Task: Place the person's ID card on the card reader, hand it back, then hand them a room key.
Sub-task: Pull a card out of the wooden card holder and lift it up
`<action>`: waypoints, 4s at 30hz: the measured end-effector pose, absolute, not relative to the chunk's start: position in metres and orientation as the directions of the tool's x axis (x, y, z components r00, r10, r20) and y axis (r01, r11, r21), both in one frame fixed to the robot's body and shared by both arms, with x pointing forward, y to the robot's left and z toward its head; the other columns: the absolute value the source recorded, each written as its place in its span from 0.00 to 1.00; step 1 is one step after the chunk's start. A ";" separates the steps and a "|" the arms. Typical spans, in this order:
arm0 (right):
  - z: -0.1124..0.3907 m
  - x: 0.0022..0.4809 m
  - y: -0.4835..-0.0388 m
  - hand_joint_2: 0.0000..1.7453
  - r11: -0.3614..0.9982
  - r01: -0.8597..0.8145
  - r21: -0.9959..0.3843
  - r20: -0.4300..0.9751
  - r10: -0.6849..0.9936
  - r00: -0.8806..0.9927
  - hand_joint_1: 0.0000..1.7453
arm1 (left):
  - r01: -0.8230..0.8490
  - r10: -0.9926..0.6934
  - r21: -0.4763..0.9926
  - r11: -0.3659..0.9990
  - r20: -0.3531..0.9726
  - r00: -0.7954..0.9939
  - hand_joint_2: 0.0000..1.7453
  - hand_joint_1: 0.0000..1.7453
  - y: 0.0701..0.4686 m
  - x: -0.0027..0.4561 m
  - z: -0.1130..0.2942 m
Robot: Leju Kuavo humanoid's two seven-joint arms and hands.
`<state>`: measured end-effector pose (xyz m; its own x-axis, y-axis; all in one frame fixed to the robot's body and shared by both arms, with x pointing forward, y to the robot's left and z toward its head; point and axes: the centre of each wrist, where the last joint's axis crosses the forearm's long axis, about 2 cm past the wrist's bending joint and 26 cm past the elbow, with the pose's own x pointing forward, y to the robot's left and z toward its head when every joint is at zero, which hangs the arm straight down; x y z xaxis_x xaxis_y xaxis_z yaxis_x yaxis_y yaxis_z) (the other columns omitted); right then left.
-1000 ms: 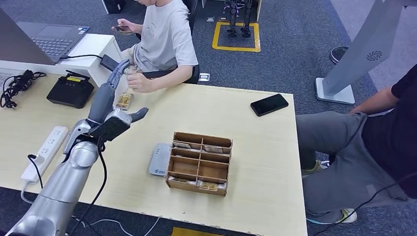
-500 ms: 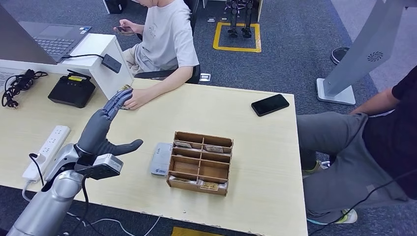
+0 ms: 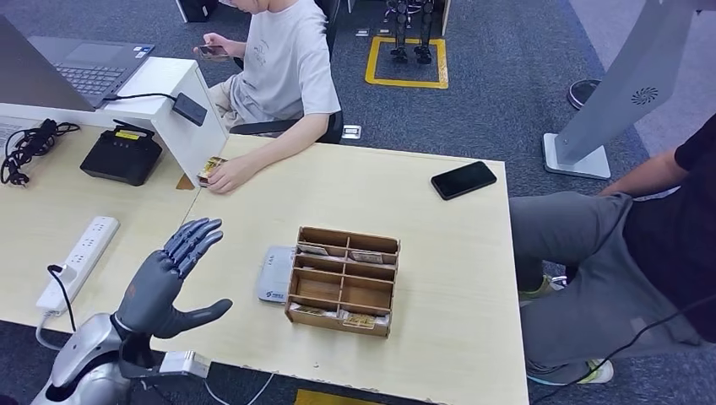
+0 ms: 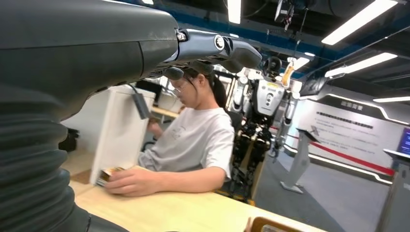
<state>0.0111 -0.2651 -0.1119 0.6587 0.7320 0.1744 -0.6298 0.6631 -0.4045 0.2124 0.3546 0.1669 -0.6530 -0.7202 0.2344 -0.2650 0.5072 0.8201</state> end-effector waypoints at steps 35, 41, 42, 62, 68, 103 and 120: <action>-0.110 0.018 -0.259 1.00 0.654 -0.608 -0.449 0.159 0.729 0.666 0.00 | -0.188 -0.801 0.871 0.453 0.306 -0.515 1.00 0.00 0.220 0.149 0.089; -0.110 0.019 -0.256 1.00 0.658 -0.604 -0.450 0.164 0.726 0.668 0.00 | -0.153 -0.775 0.858 0.491 0.349 -0.527 1.00 0.00 0.205 0.161 0.090; -0.110 0.020 -0.256 1.00 0.658 -0.604 -0.450 0.164 0.726 0.668 0.00 | -0.152 -0.774 0.858 0.492 0.351 -0.527 1.00 0.00 0.204 0.162 0.090; -0.110 0.019 -0.255 1.00 0.646 -0.617 -0.449 0.163 0.739 0.654 0.00 | -0.156 -0.808 0.883 0.443 0.317 -0.497 1.00 0.00 0.188 0.172 0.081; -0.110 0.020 -0.255 1.00 0.640 -0.622 -0.451 0.169 0.745 0.645 0.00 | -0.235 -0.867 0.922 0.308 0.171 -0.467 1.00 0.00 0.194 0.178 0.074; -0.110 0.018 -0.255 1.00 0.640 -0.623 -0.449 0.169 0.746 0.645 0.00 | -0.174 -0.880 0.943 0.282 0.183 -0.438 1.00 0.00 0.201 0.190 0.071; -0.110 0.017 -0.255 1.00 0.640 -0.627 -0.445 0.171 0.748 0.642 0.00 | -0.181 -0.876 0.940 0.291 0.185 -0.445 1.00 0.00 0.197 0.195 0.078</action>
